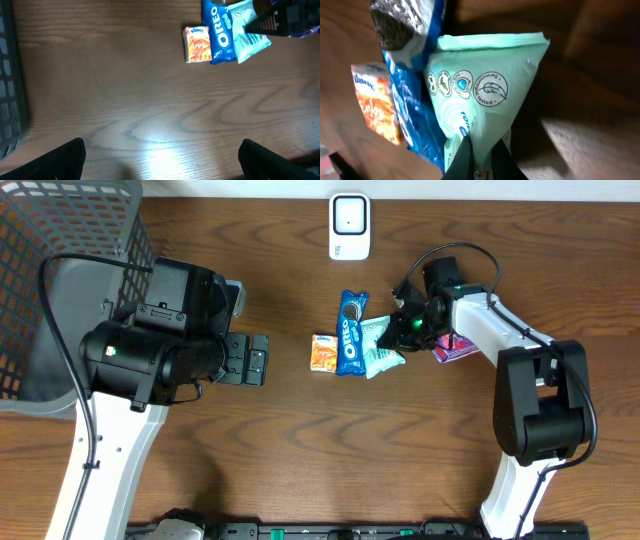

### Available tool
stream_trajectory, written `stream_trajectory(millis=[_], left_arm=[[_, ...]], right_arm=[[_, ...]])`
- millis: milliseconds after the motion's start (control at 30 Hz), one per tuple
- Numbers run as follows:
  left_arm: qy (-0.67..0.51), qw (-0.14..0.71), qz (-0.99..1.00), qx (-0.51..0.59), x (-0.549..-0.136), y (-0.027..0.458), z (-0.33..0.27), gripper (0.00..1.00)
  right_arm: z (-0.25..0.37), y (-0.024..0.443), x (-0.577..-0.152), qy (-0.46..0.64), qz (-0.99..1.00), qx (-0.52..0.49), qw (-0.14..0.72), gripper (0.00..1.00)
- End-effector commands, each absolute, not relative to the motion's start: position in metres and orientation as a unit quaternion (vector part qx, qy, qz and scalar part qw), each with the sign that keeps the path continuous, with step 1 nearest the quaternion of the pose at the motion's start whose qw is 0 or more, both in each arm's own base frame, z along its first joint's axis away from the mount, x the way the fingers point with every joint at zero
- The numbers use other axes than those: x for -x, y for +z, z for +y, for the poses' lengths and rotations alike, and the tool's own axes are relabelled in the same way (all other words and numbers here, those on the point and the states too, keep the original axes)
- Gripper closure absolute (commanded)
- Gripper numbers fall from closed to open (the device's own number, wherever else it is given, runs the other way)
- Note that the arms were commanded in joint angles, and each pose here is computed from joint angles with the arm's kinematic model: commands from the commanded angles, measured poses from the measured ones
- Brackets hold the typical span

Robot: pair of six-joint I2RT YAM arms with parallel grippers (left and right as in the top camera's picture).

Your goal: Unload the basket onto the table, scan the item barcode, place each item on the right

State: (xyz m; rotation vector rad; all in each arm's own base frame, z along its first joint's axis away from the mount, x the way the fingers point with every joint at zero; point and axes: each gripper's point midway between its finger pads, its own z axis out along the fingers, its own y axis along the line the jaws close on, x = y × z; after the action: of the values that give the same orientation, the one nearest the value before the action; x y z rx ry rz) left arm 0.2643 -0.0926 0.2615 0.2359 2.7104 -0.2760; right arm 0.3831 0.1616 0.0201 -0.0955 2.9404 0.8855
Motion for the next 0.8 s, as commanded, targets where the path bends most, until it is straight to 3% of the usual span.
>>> stream_trajectory(millis=[0, 233, 500, 767], left_arm=[[-0.093, 0.204, 0.971, -0.08, -0.266, 0.263, -0.089, 0.02], [-0.093, 0.204, 0.971, -0.08, -0.266, 0.263, -0.089, 0.02], [-0.093, 0.204, 0.971, -0.08, -0.266, 0.263, -0.089, 0.02], [-0.093, 0.204, 0.971, -0.08, -0.266, 0.263, -0.089, 0.02]], right_arm=[[0.143, 0.025, -0.393, 0.238, 0.97, 0.018, 0.039, 0.99], [0.074, 0.068, -0.409, -0.029, 0.997, -0.004, 0.074, 0.99], [0.073, 0.103, -0.415, -0.264, 0.95, 0.02, 0.165, 0.99], [0.098, 0.057, -0.402, -0.336, 0.92, 0.078, 0.189, 0.99]])
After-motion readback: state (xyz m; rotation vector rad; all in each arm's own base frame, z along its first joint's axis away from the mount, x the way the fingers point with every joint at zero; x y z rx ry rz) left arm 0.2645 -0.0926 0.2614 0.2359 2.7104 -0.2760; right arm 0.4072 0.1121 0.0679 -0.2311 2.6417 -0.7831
